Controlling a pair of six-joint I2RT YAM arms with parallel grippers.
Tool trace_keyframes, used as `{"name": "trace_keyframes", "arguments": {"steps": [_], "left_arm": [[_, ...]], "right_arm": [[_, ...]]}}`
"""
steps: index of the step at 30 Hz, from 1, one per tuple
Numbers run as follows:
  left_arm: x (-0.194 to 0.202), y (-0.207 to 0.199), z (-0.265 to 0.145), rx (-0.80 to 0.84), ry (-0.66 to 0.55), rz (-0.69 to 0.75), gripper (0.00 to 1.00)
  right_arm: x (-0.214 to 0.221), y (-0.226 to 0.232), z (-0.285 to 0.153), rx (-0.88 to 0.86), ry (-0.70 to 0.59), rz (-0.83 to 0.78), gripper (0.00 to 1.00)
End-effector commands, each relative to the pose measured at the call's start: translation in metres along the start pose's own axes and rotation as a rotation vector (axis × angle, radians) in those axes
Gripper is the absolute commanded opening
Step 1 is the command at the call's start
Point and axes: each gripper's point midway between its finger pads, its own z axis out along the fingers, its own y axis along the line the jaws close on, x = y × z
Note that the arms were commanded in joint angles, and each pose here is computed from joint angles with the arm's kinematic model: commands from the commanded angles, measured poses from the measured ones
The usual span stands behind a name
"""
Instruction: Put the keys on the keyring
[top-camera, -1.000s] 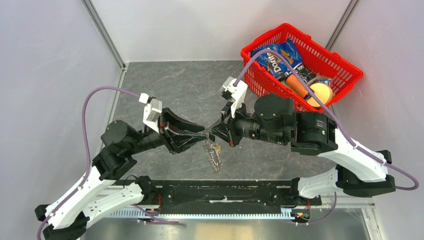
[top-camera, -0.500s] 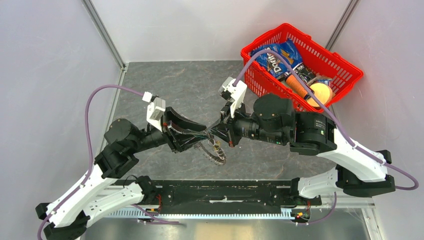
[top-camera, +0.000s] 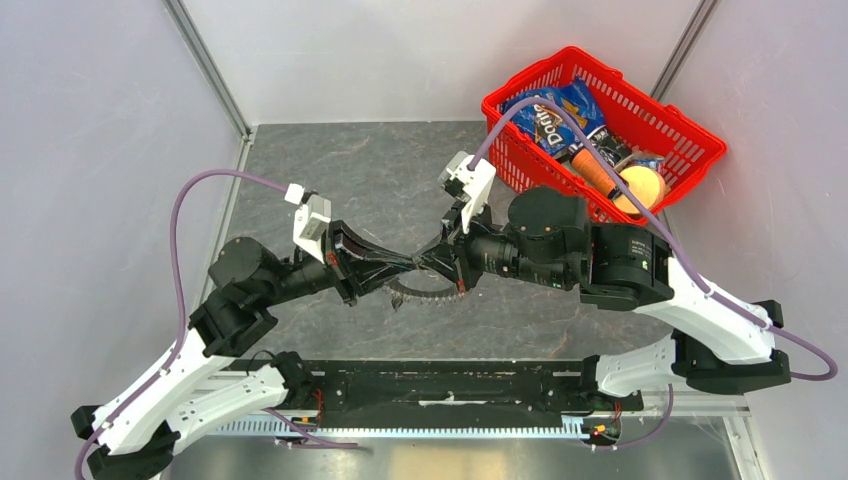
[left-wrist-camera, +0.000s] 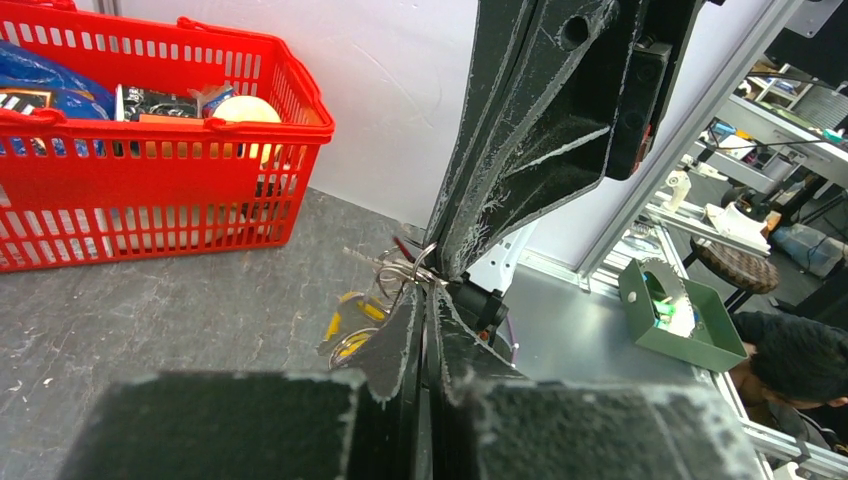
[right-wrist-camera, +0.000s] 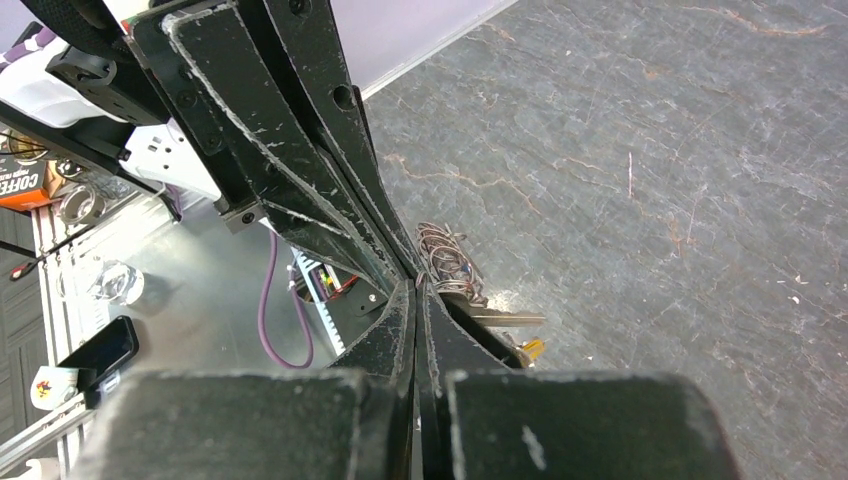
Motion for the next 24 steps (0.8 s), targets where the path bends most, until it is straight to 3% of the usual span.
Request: {"name": "trace_keyframes", "arguments": {"steps": [1, 24], "left_arm": [[-0.013, -0.003, 0.001, 0.012, -0.040, 0.035, 0.03], [-0.021, -0.065, -0.021, 0.329, -0.089, 0.118, 0.02]], "right_arm": [[-0.030, 0.012, -0.010, -0.055, -0.116, 0.033, 0.00], [-0.024, 0.012, -0.025, -0.091, -0.155, 0.054, 0.00]]}}
